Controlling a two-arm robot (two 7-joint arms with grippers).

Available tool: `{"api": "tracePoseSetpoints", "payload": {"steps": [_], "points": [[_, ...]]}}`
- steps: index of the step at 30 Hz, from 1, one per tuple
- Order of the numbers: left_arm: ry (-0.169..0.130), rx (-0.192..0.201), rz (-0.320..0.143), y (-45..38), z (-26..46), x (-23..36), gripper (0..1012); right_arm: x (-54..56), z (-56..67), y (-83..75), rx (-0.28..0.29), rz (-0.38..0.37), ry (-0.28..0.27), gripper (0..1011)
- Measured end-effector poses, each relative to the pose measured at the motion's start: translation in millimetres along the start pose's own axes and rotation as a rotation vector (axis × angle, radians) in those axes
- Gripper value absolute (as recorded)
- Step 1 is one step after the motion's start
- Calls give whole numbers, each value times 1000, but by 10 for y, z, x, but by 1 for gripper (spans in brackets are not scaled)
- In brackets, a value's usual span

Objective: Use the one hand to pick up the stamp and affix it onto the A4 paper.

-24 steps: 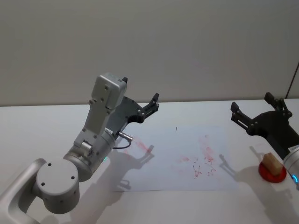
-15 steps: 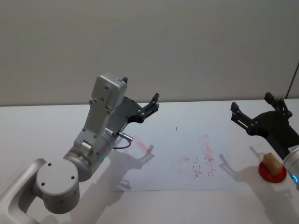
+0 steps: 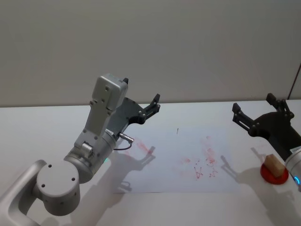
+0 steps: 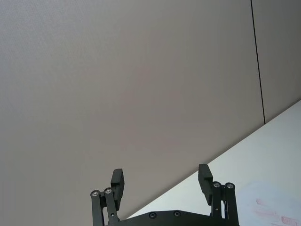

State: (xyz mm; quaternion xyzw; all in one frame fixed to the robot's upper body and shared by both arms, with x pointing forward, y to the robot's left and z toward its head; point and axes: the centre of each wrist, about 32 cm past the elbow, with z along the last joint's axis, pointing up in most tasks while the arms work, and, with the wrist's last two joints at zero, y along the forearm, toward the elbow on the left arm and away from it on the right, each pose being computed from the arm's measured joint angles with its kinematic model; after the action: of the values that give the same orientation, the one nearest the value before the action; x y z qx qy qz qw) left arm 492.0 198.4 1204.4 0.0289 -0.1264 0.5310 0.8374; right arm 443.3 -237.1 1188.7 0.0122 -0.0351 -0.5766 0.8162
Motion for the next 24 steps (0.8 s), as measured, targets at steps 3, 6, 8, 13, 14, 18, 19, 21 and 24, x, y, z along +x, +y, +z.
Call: {"api": "tracePoseSetpoints", "payload": {"steps": [3,6,8,13,14,18,19,21,24], "points": [[0,0,0,0,0,0,1001,0,0,0,0,0,0,1001],[0,0,0,0,0,0,1001,0,0,0,0,0,0,1001],[0,0,0,0,0,0,1001,0,0,0,0,0,0,1001],[0,0,0,0,0,0,1001,0,0,0,0,0,0,1001],[0,0,0,0,0,0,1001,0,0,0,0,0,0,1001],[0,0,0,0,0,0,1001,0,0,0,0,0,0,1001],[0,0,0,0,0,0,1001,0,0,0,0,0,0,1001],[0,0,0,0,0,0,1001,0,0,0,0,0,0,1001],[0,0,0,0,0,0,1001,0,0,0,0,0,0,1001]]}}
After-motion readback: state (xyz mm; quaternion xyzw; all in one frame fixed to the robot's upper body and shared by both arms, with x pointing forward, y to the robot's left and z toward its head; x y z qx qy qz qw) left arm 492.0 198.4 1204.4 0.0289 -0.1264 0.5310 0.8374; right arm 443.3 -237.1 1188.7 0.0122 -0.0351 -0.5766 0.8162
